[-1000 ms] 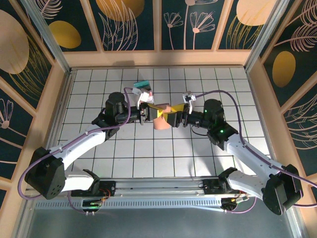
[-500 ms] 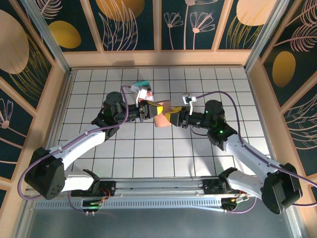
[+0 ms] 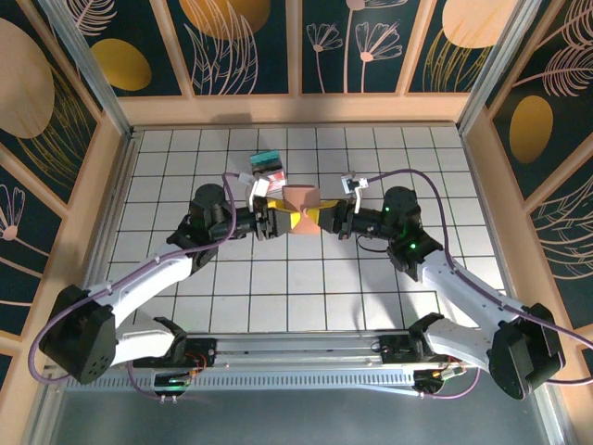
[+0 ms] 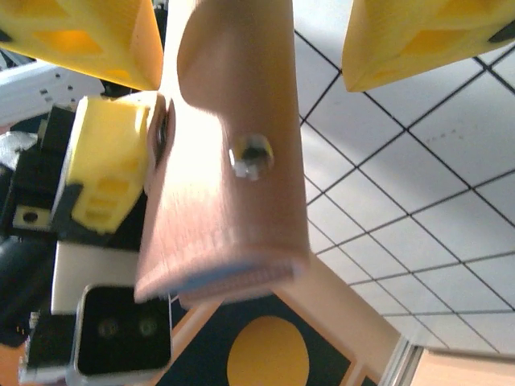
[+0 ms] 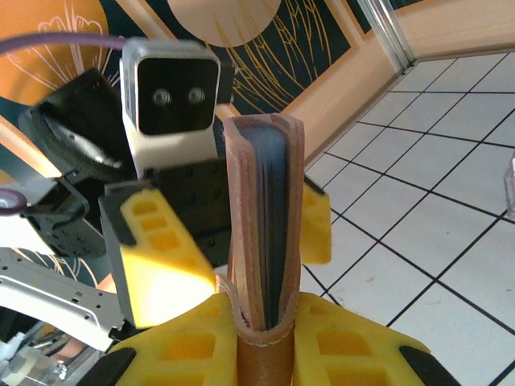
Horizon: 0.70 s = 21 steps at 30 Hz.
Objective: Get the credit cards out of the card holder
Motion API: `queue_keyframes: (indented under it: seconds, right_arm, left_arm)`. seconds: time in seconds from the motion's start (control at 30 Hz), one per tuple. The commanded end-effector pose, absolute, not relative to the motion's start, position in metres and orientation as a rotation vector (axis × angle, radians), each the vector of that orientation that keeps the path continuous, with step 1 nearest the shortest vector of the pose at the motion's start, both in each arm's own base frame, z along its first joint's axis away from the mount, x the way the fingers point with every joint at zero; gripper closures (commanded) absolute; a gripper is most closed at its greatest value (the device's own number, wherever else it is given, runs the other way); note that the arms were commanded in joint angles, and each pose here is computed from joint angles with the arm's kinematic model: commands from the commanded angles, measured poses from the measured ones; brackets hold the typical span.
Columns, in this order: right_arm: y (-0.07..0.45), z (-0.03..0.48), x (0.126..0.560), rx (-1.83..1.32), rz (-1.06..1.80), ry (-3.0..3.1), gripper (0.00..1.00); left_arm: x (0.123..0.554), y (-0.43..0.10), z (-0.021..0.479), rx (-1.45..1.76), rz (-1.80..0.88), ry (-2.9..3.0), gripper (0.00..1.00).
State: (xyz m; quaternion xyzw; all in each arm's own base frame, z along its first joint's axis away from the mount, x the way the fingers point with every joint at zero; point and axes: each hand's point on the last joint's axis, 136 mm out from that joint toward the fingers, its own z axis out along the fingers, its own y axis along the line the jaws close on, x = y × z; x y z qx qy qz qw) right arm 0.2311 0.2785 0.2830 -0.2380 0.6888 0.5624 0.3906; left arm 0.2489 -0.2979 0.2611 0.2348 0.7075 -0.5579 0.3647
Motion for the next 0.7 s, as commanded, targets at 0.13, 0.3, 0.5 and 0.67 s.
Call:
queue_keyframes:
  seconds: [0.13, 0.3, 0.5, 0.67]
  right_arm:
    - [0.291, 0.303, 0.225, -0.667, 1.557, 1.679, 0.88]
    - [0.295, 0.303, 0.224, -0.691, 1.602, 1.672, 0.89]
    - [0.296, 0.303, 0.224, -0.693, 1.608, 1.673, 0.89]
    - [0.296, 0.3, 0.226, -0.681, 1.602, 1.684, 0.89]
  left_arm:
    - [0.236, -0.29, 0.257, 0.613, -1.454, 1.772, 0.37]
    - [0.234, -0.293, 0.25, 0.629, -1.489, 1.778, 0.41]
    - [0.232, -0.293, 0.25, 0.637, -1.502, 1.758, 0.62]
    - [0.23, -0.292, 0.251, 0.651, -1.497, 1.754, 0.76]
